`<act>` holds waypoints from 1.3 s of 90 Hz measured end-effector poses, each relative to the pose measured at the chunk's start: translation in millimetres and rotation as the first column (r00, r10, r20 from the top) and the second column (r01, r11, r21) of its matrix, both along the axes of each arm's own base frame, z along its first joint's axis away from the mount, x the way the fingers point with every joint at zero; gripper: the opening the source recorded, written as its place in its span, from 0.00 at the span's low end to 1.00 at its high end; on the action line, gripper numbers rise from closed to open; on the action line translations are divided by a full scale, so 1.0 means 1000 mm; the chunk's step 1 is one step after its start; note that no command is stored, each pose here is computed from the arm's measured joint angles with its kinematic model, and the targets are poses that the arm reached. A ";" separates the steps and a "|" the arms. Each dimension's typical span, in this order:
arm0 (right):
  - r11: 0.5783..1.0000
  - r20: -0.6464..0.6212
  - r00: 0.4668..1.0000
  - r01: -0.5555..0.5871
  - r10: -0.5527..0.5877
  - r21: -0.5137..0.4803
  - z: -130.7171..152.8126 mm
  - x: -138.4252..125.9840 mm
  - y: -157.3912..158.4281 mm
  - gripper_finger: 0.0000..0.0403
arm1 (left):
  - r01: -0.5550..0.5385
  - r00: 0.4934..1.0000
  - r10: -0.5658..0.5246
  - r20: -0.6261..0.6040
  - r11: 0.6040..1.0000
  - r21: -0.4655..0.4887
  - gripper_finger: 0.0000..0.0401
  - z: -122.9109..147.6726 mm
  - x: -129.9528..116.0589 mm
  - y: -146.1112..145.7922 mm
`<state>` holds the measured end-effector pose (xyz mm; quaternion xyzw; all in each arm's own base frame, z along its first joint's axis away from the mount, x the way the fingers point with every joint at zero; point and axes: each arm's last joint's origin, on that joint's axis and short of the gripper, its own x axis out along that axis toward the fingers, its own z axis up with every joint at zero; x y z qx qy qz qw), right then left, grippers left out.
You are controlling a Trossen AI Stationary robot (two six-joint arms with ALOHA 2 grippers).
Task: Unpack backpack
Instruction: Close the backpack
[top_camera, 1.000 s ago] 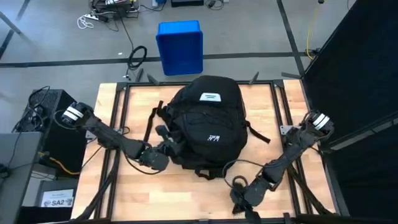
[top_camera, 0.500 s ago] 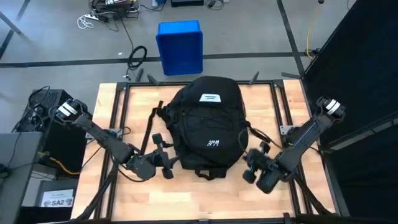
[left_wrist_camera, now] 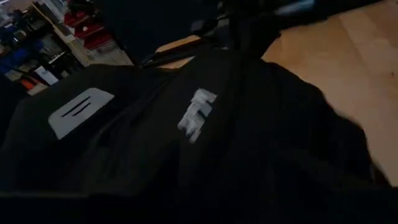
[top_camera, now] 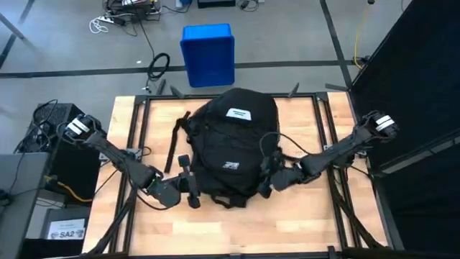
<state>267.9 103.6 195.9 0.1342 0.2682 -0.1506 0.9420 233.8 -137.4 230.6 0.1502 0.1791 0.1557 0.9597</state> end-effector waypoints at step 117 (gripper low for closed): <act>0.972 -0.294 0.944 0.088 -0.151 -0.217 -0.071 0.014 -0.003 0.45 | 0.071 0.997 -0.072 -0.035 0.997 -0.032 0.53 -0.014 0.010 -0.007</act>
